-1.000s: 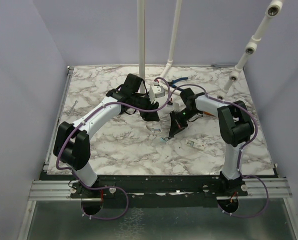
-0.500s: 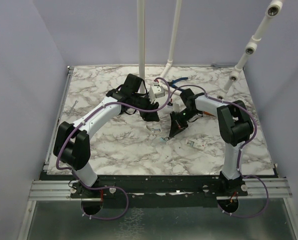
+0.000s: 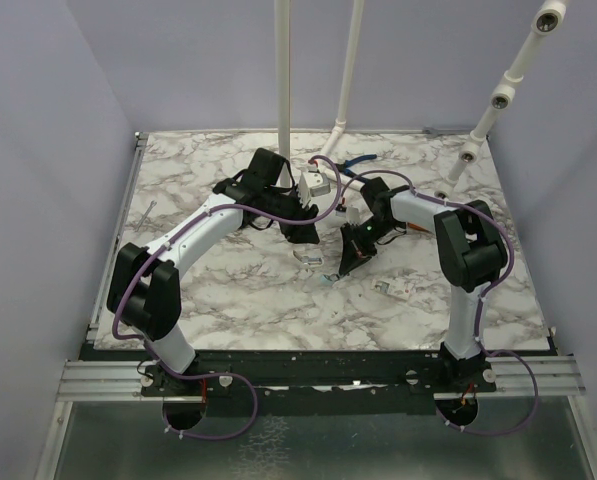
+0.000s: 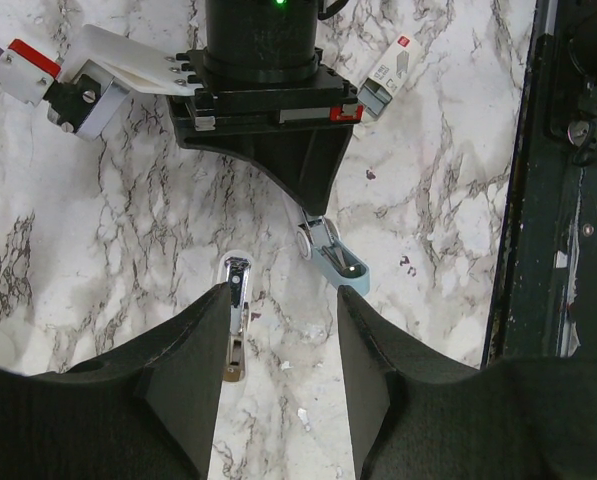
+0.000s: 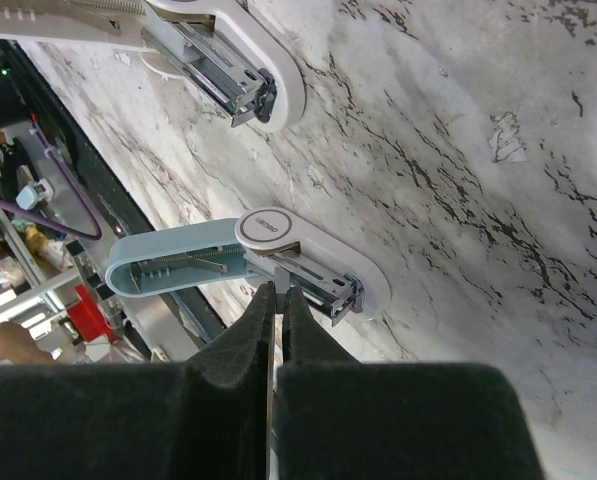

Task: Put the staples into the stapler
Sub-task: Install the staple into the stapler.

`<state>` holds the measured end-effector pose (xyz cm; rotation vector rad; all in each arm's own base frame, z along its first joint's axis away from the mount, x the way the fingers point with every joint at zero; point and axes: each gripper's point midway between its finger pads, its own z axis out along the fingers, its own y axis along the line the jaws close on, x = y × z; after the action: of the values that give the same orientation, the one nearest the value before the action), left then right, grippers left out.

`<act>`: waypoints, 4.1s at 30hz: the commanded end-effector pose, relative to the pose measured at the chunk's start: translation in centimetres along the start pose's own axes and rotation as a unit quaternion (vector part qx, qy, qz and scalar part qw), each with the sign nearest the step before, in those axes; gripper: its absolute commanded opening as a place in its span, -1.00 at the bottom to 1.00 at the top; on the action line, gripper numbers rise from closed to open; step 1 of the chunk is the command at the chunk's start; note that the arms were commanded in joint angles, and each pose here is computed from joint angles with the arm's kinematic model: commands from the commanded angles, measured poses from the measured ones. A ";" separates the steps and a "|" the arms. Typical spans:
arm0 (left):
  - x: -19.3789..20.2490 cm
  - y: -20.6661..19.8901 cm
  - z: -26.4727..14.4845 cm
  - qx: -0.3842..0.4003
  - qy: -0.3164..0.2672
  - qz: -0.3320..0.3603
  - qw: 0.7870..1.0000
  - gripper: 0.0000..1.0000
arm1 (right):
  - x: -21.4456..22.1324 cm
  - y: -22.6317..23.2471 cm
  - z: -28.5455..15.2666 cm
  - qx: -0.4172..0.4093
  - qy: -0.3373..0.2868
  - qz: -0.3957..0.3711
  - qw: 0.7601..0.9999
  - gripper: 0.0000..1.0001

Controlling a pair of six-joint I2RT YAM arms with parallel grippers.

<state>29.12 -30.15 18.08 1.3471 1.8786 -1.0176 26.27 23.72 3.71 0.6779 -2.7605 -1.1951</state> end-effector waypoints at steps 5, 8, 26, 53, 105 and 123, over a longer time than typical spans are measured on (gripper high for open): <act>0.3 -0.8 0.3 0.021 -0.001 -0.009 1.000 -0.03 | 0.3 -1.0 0.5 0.019 0.013 0.020 1.000 -0.99; 0.3 -0.8 0.3 0.022 -0.001 -0.009 1.000 -0.03 | 0.3 -1.0 0.5 0.022 0.013 0.022 0.999 -0.99; 0.4 -0.8 0.4 0.022 -0.001 -0.010 1.000 -0.03 | 0.5 -1.6 0.5 0.041 0.009 0.030 0.999 -0.95; 0.2 -0.8 0.5 0.027 -0.002 -0.012 1.000 -0.03 | 0.7 -2.1 0.3 0.061 0.004 0.017 0.998 -0.84; 0.1 -1.1 0.6 0.034 -0.004 -0.012 0.999 -0.03 | 0.0 -1.5 -1.4 0.086 -0.018 -0.014 0.996 -0.71; 0.0 -1.2 0.7 0.037 -0.005 -0.011 0.999 -0.03 | -0.5 -1.5 -1.9 0.097 -0.028 -0.027 0.995 -0.70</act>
<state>28.45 -30.51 17.85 1.3487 1.8871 -1.0636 27.28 22.18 3.67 0.7009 -2.9083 -1.0165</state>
